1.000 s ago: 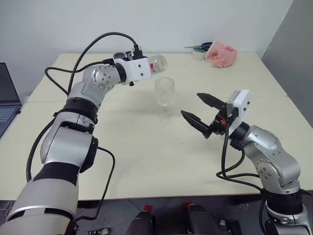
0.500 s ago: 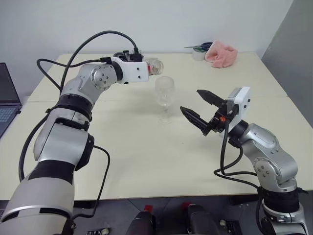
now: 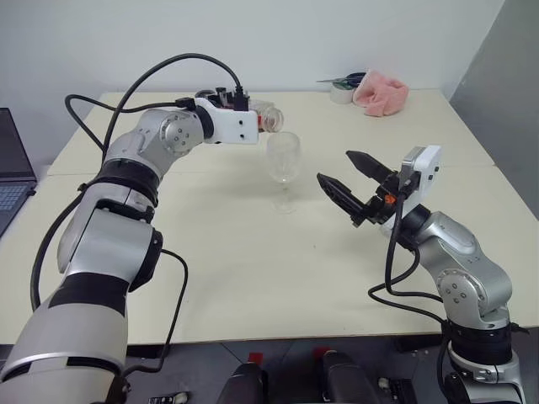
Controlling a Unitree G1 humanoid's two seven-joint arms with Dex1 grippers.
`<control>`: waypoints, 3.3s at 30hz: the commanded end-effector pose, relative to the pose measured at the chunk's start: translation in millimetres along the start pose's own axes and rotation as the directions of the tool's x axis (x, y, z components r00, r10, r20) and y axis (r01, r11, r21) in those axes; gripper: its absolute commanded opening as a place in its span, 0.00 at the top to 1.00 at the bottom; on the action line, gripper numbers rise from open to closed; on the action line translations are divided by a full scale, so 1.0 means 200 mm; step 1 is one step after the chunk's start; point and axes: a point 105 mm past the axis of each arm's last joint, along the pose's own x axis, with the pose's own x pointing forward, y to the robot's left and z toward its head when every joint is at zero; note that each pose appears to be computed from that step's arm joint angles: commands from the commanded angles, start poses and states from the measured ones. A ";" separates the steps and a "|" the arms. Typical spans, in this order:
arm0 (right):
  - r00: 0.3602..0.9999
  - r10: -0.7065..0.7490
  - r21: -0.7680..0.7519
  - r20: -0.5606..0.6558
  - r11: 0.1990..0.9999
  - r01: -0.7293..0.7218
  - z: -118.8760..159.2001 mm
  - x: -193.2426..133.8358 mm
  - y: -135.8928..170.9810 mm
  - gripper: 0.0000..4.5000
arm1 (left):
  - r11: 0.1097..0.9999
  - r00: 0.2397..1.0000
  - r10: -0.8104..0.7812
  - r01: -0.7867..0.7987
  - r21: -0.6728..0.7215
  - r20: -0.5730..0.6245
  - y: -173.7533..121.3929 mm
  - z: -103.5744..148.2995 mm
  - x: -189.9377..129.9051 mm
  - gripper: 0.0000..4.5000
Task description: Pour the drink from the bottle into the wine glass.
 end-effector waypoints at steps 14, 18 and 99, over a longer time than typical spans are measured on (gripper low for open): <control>0.999 0.025 -0.022 0.036 0.999 -0.024 0.06 0.00 0.04 0.00 | 0.993 0.998 0.065 -0.066 0.098 0.013 0.12 0.02 -0.02 0.63; 0.999 0.026 -0.023 0.035 0.999 -0.025 0.06 0.00 0.04 0.00 | 0.993 0.998 0.064 -0.065 0.103 0.009 0.12 0.02 -0.02 0.63; 1.000 0.006 -0.021 0.027 1.000 -0.005 0.05 0.00 0.02 0.00 | 0.971 0.997 0.065 -0.054 0.232 -0.041 0.17 0.00 -0.01 0.63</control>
